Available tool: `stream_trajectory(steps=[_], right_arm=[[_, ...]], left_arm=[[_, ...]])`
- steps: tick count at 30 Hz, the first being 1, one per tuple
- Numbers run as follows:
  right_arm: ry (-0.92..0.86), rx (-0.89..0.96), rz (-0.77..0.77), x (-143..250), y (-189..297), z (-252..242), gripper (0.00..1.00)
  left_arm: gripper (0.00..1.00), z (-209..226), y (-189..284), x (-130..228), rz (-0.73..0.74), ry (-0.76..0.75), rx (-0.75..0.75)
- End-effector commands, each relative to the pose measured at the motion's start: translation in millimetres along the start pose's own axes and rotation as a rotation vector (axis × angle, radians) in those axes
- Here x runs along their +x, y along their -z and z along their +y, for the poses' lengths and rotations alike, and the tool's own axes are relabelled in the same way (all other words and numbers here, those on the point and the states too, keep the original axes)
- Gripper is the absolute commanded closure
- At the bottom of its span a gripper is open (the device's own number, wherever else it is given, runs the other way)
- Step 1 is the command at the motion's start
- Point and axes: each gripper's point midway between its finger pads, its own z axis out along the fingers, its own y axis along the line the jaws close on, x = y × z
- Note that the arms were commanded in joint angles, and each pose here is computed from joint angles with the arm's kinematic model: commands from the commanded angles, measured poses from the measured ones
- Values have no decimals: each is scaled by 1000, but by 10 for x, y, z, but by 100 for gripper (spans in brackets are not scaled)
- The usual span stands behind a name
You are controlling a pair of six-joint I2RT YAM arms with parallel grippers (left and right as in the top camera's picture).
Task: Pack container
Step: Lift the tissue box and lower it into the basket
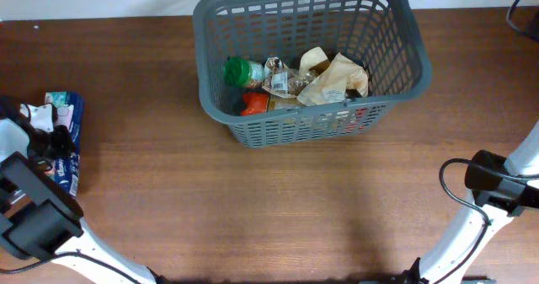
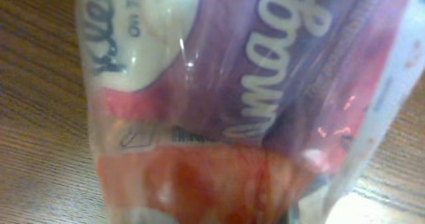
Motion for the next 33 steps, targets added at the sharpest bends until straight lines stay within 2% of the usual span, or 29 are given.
stream_trajectory(steps=[1,6,10,15,18,25,29,33], right_arm=[[-13,10,-22,-33,83,-56,1],[-13,10,-22,-33,83,-56,1],[-13,10,-22,-33,83,-56,1],[-13,10,-22,-33,83,-56,1],[-13,10,-22,-33,83,-56,1],[-13,10,-22,-33,83,-56,1],[-13,10,-22,-33,83,-56,1],[-13,10,-22,-33,83,-56,1]], left_arm=[[98,-77,-5,-104,-12,132,41],[98,-455,492,-622,-178,116,270],[98,-732,1072,-1012,-315,66,386],[98,-1189,1920,-1375,-492,-76,447],[98,-1763,2599,-1486,-620,-225,512],[98,-3163,3659,-1341,-833,-569,630],[98,-4024,4138,-1075,-951,-771,736],[98,-4767,4416,-687,-1017,-943,850]])
